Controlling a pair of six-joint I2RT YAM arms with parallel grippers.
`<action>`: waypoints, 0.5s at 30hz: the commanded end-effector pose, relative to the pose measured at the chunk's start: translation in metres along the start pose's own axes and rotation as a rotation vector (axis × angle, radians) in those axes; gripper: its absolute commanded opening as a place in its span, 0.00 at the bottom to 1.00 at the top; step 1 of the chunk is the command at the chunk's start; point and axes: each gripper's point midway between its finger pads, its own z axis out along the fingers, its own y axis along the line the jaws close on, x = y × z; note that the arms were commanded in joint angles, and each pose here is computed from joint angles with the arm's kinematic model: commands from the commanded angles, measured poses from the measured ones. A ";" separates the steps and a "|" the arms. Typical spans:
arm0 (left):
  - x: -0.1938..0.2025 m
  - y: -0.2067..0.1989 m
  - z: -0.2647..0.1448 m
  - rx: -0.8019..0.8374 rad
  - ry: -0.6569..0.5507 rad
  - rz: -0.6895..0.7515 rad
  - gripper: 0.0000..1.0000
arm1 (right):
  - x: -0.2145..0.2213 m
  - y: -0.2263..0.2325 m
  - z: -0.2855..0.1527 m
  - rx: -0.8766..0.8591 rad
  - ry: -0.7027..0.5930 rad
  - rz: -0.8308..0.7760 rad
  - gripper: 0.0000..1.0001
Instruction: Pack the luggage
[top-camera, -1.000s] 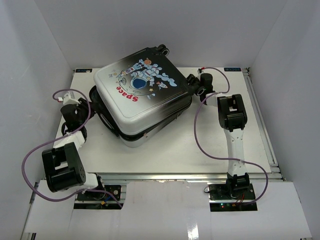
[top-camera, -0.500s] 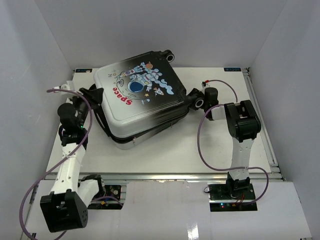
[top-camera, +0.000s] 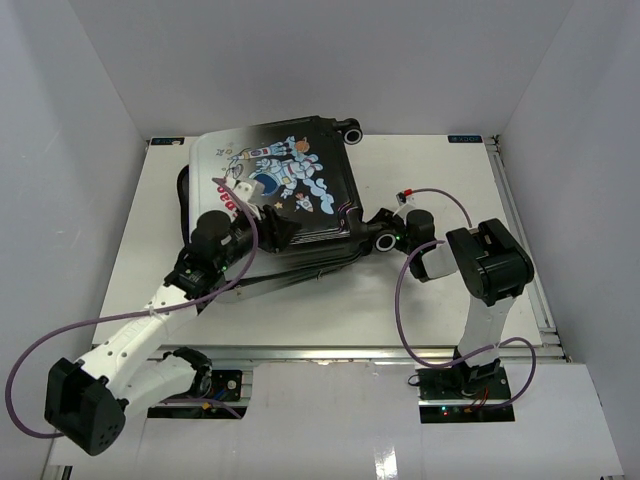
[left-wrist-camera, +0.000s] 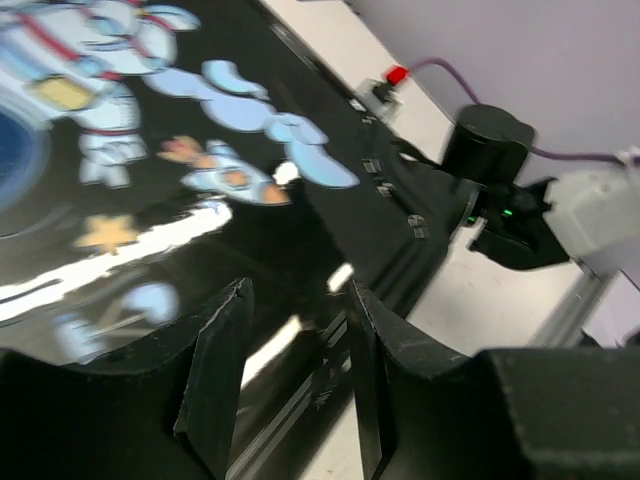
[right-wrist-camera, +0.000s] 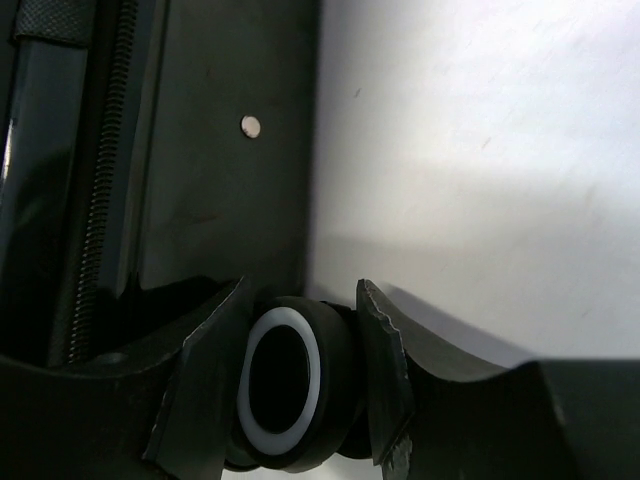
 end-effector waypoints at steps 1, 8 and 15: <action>0.038 0.000 0.004 -0.087 0.078 0.041 0.53 | 0.065 0.029 -0.018 -0.069 0.169 0.005 0.50; 0.033 0.015 0.000 -0.209 0.048 0.047 0.58 | 0.087 0.039 -0.025 -0.052 0.193 -0.059 0.49; 0.010 0.028 -0.024 -0.336 -0.022 -0.023 0.41 | 0.097 0.049 -0.014 -0.050 0.219 -0.103 0.49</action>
